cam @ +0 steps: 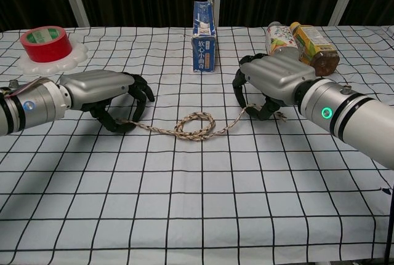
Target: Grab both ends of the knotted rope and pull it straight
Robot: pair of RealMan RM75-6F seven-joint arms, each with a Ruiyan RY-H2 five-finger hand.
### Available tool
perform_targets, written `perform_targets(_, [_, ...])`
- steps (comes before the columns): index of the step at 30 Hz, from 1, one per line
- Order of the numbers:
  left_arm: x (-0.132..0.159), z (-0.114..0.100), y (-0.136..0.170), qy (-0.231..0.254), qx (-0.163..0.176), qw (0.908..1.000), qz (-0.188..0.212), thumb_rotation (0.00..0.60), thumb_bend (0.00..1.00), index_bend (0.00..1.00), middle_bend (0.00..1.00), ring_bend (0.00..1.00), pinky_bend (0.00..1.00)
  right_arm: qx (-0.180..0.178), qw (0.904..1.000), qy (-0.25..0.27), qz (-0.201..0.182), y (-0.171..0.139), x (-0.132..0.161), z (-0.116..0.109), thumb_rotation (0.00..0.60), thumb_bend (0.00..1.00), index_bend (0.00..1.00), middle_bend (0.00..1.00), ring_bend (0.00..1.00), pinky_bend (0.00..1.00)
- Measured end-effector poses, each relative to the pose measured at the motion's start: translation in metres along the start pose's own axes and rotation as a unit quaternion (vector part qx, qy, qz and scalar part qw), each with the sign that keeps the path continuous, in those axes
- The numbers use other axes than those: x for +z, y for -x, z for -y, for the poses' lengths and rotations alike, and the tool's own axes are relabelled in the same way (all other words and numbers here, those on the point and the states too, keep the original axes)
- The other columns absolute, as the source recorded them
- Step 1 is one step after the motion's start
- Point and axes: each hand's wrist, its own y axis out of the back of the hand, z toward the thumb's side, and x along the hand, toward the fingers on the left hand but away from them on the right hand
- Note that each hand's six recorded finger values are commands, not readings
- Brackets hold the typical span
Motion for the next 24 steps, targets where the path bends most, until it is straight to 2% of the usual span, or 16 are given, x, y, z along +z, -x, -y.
perform_targets(13, [-0.004,0.001,0.004,0.001,0.011,0.9999,-0.001,0.6,0.49,0.68,0.23,0.04,0.0,-0.007,1.0,0.006,0.001,-0.002,-0.003,-0.004,0.6,0.51,0.73,0.27,0.04,0.03])
perform_targets(20, [-0.013,-0.013,0.014,-0.001,0.039,0.9992,-0.006,0.6,0.5,0.69,0.24,0.04,0.0,-0.022,0.9997,0.008,0.008,-0.006,-0.012,-0.014,0.6,0.51,0.74,0.27,0.04,0.03])
perform_targets(24, [-0.025,-0.024,0.028,0.005,0.059,0.9981,-0.016,0.6,0.5,0.69,0.24,0.04,0.0,-0.035,0.9991,0.01,0.02,-0.015,-0.027,-0.024,0.6,0.51,0.74,0.27,0.04,0.03])
